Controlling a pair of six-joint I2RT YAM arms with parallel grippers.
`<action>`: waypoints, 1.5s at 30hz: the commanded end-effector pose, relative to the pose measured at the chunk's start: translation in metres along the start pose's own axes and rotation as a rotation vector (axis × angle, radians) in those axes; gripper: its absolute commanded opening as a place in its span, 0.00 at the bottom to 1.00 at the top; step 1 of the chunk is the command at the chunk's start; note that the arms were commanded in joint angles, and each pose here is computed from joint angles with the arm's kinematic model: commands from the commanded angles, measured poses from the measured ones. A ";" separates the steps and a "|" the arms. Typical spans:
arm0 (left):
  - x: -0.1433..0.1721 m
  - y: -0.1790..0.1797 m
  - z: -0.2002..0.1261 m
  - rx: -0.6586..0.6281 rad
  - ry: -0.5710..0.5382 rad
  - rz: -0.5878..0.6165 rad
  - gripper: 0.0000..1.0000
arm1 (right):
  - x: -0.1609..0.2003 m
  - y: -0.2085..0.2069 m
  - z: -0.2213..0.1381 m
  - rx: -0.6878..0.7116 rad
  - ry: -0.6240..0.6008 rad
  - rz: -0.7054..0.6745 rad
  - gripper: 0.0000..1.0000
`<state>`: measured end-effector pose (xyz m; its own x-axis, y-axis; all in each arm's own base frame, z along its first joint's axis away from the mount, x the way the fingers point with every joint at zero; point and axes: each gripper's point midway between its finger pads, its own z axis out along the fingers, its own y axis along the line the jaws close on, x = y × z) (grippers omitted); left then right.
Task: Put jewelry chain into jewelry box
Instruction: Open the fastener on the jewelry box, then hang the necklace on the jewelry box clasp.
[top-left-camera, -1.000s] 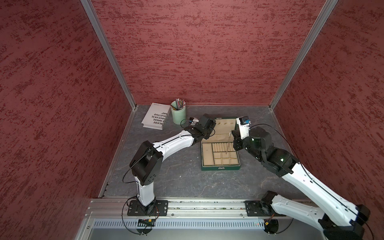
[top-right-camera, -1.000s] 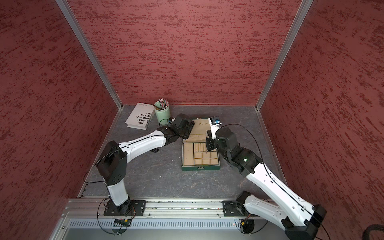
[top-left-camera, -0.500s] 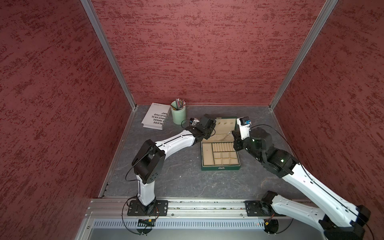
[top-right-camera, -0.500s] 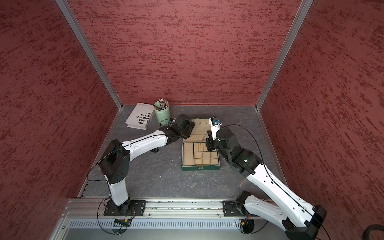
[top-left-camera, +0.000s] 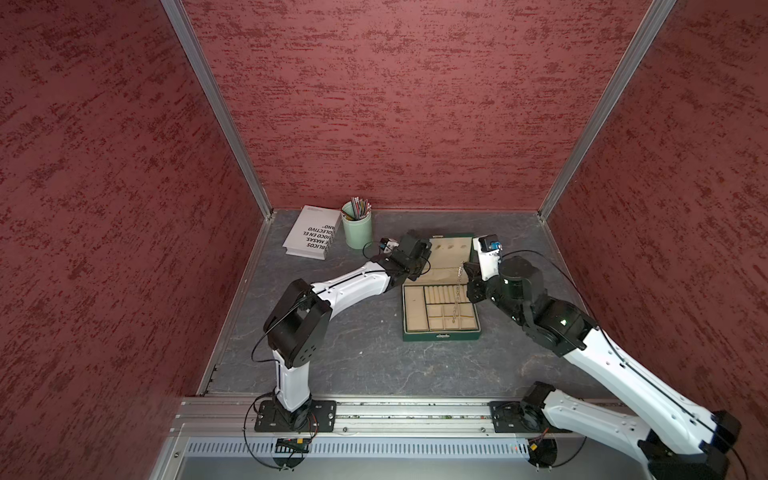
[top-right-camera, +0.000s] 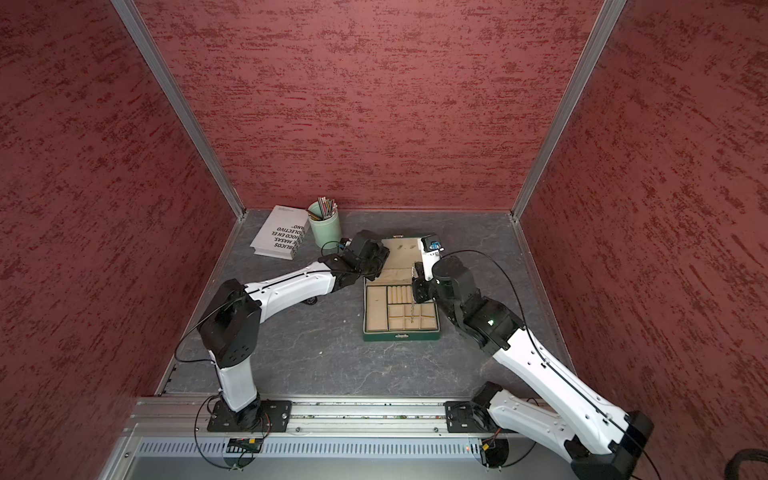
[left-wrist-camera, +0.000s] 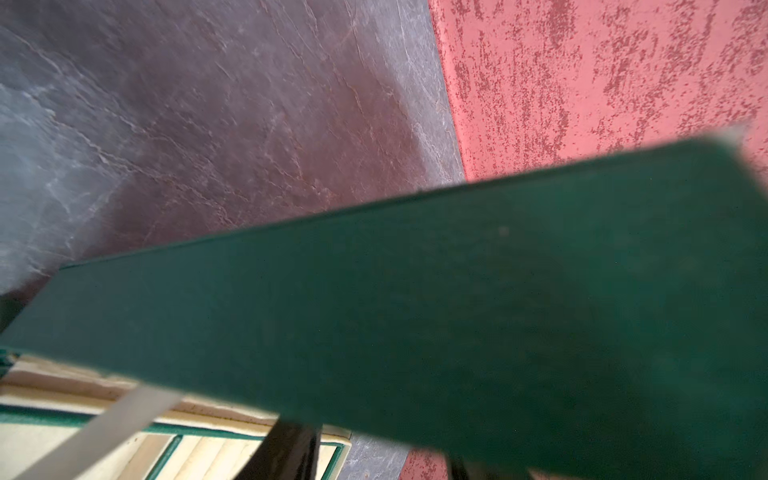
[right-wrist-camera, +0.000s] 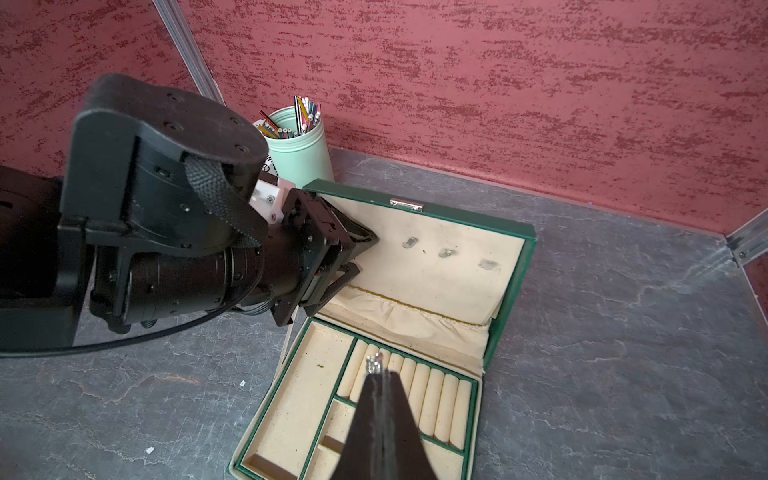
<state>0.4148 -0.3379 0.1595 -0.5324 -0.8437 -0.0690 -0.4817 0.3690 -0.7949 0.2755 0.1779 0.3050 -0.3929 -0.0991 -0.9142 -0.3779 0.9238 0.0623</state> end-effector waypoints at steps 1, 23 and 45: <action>0.001 0.022 0.001 -0.060 -0.001 0.007 0.48 | -0.007 -0.002 -0.002 0.001 -0.038 0.008 0.00; 0.006 0.024 -0.011 -0.047 0.010 0.032 0.49 | -0.014 0.000 -0.005 -0.009 -0.028 0.019 0.00; -0.024 -0.054 -0.110 0.328 -0.070 0.469 0.69 | -0.046 0.028 -0.007 -0.131 -0.015 0.007 0.00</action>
<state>0.3738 -0.2959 0.2411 -0.5977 -0.7349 -0.3204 -0.1835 0.5145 -0.8377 0.2792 0.2016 0.3360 -0.3999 -0.0941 -0.9117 -0.4514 0.8859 0.1066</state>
